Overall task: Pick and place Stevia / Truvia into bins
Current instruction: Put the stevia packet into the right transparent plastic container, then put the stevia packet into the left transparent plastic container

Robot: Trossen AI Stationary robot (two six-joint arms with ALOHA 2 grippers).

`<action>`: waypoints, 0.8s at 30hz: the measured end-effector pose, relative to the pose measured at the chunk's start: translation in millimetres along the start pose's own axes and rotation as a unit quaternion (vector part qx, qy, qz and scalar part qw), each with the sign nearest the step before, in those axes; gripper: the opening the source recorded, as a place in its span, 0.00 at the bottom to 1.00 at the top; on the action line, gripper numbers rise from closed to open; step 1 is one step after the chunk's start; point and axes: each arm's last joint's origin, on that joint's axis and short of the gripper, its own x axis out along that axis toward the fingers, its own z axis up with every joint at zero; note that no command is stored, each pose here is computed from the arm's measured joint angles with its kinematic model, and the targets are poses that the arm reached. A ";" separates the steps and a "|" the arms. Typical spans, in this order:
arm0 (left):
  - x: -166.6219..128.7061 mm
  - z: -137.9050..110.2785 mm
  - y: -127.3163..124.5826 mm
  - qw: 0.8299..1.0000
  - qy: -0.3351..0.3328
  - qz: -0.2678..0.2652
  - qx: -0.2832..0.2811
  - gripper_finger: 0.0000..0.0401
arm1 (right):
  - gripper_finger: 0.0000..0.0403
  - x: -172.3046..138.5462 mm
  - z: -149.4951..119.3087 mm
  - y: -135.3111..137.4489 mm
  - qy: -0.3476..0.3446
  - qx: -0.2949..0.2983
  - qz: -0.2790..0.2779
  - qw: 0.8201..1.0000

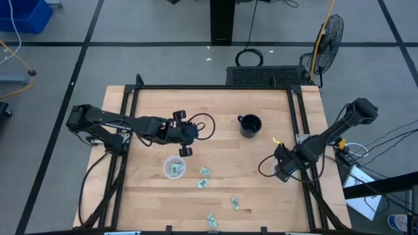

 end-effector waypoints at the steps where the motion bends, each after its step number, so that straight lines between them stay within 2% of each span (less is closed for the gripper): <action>1: 0.0 0.0 0.0 1.000 0.000 0.000 -0.002 0.31 | 0.00 2.1 0.0 -1.3 0.008 0.002 -0.002 1.000; 5: 0.0 0.1 0.1 1.000 0.000 0.000 -0.002 0.31 | 0.00 6.5 -0.4 0.2 0.018 -0.003 0.014 1.000; 11: 0.0 0.0 0.1 1.000 0.000 0.000 -0.002 0.31 | 0.06 6.6 0.4 3.2 0.012 -0.050 0.030 0.998; 19: 0.0 0.0 0.0 1.000 0.000 -0.002 -0.009 0.31 | 0.14 6.5 0.6 4.0 0.010 -0.051 0.035 0.998; 24: 7.5 -1.1 -8.2 0.998 0.020 -0.060 -0.005 0.31 | 0.14 6.4 0.5 3.9 0.012 -0.051 0.035 0.998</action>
